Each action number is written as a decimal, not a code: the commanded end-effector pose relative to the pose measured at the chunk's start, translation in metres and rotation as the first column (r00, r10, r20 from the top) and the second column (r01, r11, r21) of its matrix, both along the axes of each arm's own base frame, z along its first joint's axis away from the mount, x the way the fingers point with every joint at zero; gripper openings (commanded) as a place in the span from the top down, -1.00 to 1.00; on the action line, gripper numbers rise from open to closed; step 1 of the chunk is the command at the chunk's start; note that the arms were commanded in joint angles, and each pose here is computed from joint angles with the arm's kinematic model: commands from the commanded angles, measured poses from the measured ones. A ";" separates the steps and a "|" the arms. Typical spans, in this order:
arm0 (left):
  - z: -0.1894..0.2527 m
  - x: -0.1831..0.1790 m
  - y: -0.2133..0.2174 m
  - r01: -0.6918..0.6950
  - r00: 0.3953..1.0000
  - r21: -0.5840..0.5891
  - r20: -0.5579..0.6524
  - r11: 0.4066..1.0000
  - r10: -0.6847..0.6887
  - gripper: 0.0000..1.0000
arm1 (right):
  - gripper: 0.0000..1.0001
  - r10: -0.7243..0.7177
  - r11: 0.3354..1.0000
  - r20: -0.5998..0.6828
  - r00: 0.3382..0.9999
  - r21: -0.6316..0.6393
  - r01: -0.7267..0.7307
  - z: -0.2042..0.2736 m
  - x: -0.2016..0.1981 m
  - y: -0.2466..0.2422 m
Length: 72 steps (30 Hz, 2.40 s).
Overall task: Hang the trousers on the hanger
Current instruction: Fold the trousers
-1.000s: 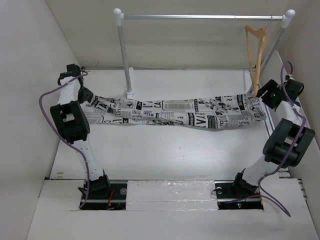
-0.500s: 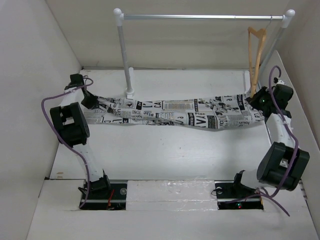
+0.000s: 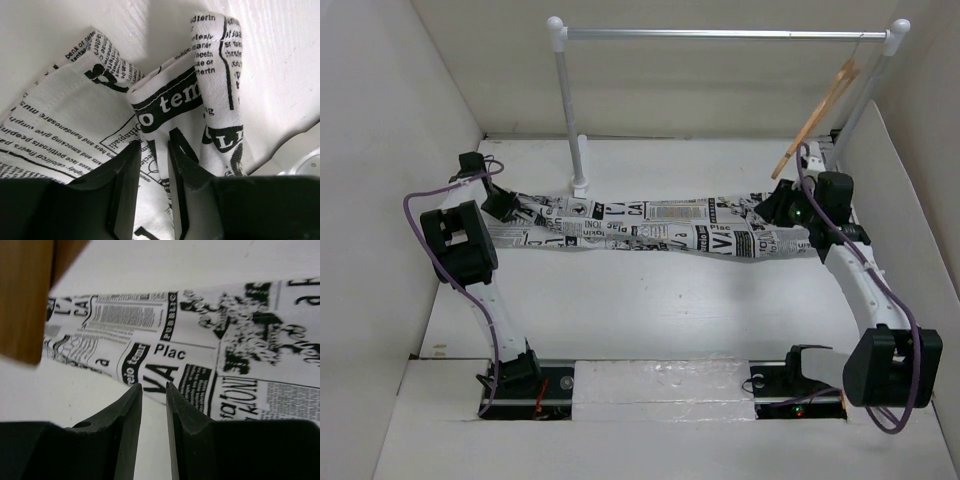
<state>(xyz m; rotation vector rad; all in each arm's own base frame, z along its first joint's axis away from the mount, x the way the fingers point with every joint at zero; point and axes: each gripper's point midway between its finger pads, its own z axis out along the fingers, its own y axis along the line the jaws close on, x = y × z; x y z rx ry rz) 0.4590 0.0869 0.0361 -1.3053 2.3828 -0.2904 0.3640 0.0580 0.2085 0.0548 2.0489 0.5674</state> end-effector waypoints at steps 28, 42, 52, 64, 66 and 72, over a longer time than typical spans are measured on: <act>0.088 -0.038 0.034 -0.171 0.968 0.222 0.217 0.960 0.123 1.00 | 0.41 0.416 0.903 -0.140 0.899 -0.052 -0.426 -0.076 -0.059 0.093; 0.019 -0.101 0.058 -0.263 0.964 0.146 0.081 0.954 0.254 0.35 | 0.15 0.430 0.893 -0.170 0.887 -0.063 -0.445 -0.078 -0.061 0.076; -0.010 -0.107 0.020 -0.189 0.980 -0.021 0.066 0.982 0.190 -0.04 | -0.46 0.208 0.978 -0.259 0.943 0.046 -0.203 -0.088 -0.061 0.034; -0.029 -0.105 0.002 -0.114 0.989 -0.103 0.081 0.988 0.123 -0.10 | -0.57 -0.260 0.880 -0.353 0.899 0.297 0.371 -0.134 -0.064 -0.068; -0.028 -0.102 0.005 -0.117 0.989 -0.095 0.084 0.989 0.125 -0.07 | -0.58 -0.308 0.857 -0.337 0.890 0.309 0.413 -0.137 -0.055 -0.077; -0.027 -0.089 0.008 -0.112 0.987 -0.103 0.102 0.988 0.122 1.00 | -0.24 -0.418 0.778 -0.361 0.834 0.331 0.534 -0.161 -0.030 -0.099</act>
